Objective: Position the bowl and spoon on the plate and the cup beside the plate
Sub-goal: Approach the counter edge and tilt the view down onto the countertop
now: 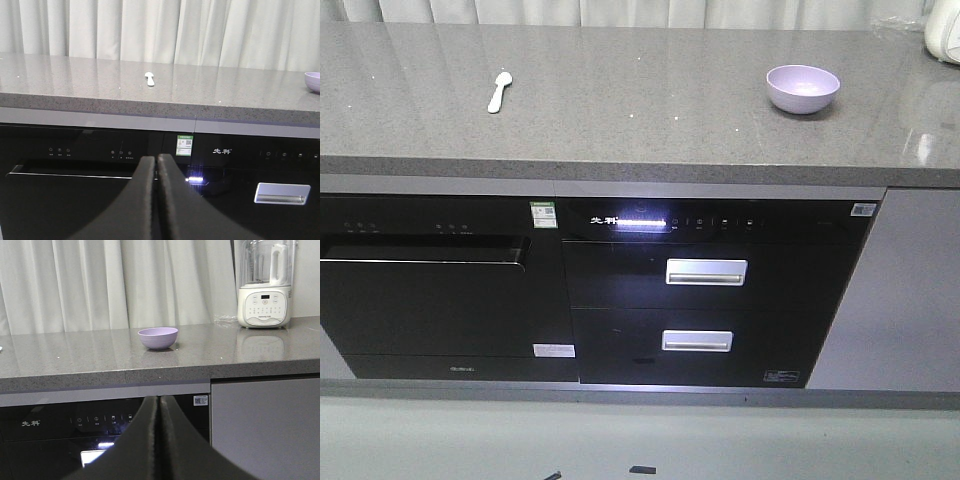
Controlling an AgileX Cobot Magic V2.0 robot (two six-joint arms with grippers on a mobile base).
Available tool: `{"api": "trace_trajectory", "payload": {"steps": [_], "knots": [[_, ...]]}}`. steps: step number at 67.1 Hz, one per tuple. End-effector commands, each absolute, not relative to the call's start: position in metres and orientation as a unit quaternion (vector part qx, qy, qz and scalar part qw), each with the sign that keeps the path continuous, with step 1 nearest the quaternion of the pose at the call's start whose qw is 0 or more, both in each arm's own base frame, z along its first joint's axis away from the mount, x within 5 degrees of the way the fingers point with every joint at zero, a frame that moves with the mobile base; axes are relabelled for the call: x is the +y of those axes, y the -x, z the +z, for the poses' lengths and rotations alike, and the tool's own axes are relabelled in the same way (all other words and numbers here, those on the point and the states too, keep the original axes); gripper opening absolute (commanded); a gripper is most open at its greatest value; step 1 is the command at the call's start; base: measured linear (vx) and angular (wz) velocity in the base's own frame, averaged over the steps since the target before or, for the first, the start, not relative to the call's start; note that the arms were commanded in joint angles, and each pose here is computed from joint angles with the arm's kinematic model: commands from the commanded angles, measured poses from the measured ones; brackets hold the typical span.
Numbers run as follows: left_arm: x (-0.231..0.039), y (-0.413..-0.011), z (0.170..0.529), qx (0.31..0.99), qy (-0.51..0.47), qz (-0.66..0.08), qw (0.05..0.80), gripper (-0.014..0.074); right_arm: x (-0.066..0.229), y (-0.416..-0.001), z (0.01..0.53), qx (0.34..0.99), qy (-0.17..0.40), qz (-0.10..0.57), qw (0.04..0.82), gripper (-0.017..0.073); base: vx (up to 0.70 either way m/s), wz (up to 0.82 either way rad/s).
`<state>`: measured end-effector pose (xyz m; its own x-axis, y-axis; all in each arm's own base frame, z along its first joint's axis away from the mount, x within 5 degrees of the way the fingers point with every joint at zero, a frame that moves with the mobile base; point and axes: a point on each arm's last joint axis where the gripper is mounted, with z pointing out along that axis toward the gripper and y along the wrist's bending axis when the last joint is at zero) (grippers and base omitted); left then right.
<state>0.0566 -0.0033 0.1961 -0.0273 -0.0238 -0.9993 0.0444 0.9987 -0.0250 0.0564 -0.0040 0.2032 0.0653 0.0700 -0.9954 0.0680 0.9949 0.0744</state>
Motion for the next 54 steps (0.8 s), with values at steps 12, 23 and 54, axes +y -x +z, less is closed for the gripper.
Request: {"api": "trace_trajectory", "payload": {"steps": [12,23,54], "knots": [[-0.0019,-0.0565,0.1953,0.692,0.001,-0.024,0.721,-0.0006,-0.0058,-0.0553,0.2074,0.657,-0.051,-0.013,0.752,-0.0001,0.06,0.0],[-0.0019,-0.0565,0.1953,0.692,0.001,-0.024,0.721,-0.0006,-0.0058,-0.0553,0.2074,0.657,-0.051,-0.013,0.752,-0.0001,0.06,-0.01],[-0.0019,-0.0565,0.1953,0.692,0.001,-0.024,0.721,-0.0006,-0.0058,-0.0553,0.2074,0.657,-0.051,-0.013,0.752,-0.0001,0.07,-0.01]]}}
